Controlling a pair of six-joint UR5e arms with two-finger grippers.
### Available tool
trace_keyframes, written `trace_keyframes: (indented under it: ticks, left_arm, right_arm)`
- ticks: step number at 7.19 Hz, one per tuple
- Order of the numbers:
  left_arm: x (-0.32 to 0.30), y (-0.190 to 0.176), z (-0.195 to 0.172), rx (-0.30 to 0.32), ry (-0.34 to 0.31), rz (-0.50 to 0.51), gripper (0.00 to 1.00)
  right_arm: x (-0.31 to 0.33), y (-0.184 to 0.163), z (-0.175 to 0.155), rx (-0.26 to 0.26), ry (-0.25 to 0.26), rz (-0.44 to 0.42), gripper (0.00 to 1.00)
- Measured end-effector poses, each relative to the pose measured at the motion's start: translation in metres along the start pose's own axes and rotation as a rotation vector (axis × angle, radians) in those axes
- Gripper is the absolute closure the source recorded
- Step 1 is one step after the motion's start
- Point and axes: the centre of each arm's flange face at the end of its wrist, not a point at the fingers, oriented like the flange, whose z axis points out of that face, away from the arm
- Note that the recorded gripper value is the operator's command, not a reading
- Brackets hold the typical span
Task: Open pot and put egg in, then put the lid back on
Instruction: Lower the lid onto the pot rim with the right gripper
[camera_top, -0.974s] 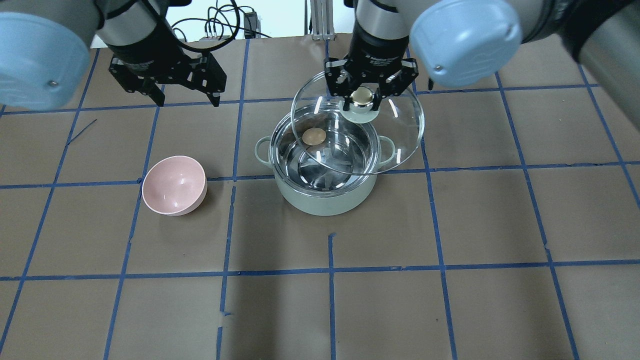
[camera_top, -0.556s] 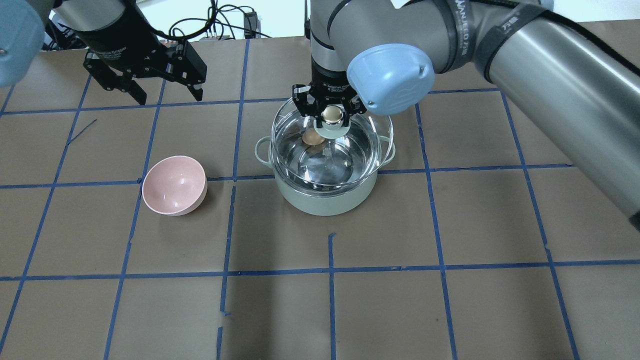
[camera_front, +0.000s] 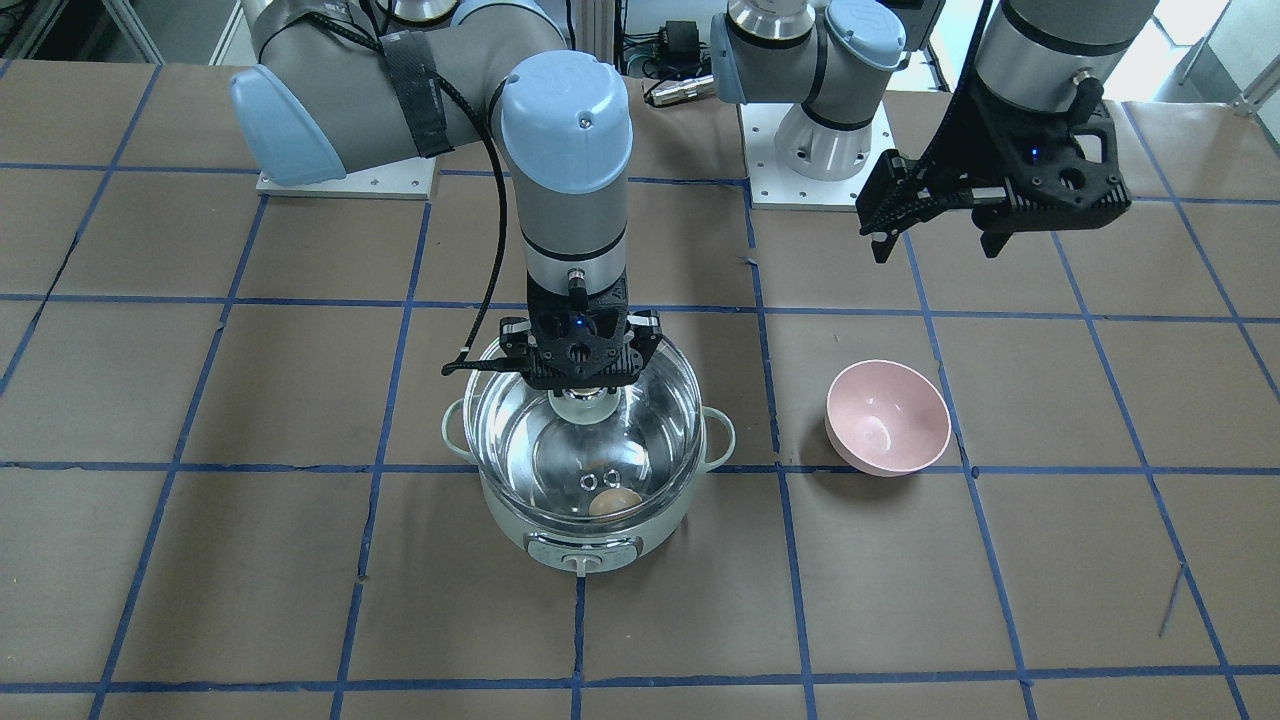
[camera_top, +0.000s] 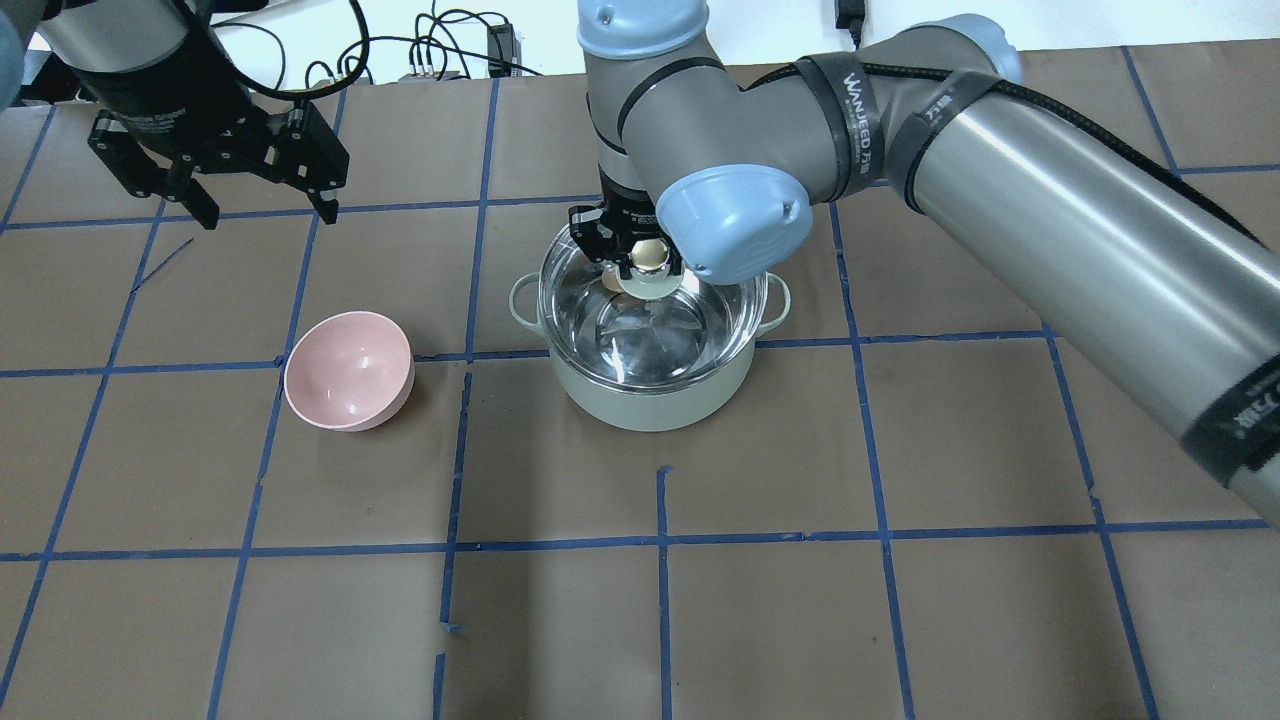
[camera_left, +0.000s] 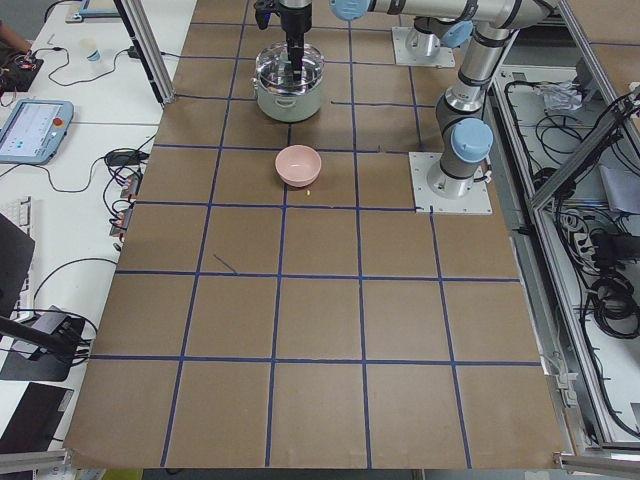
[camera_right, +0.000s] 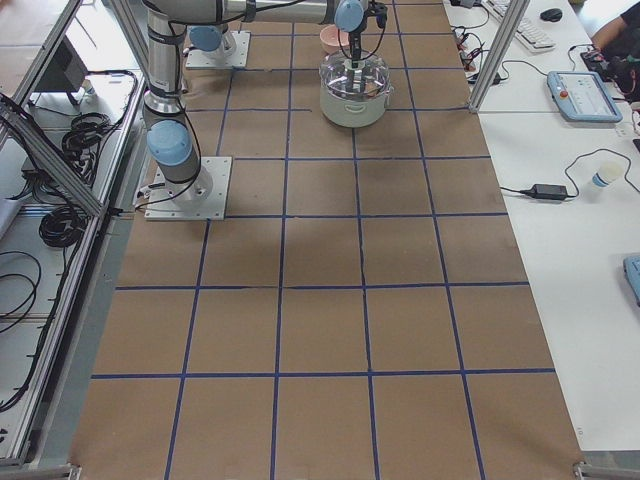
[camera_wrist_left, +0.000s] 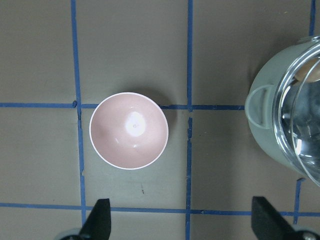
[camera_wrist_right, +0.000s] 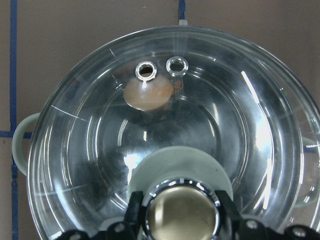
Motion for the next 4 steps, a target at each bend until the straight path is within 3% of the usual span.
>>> trace_keyframes:
  ticks: [4]
  left_arm:
    - [-0.0032,0.0086,-0.0024,-0.031,0.023,-0.011,0.0]
  right_arm:
    - [-0.0053,-0.0001,0.0121,0.011,-0.002,-0.008,0.97]
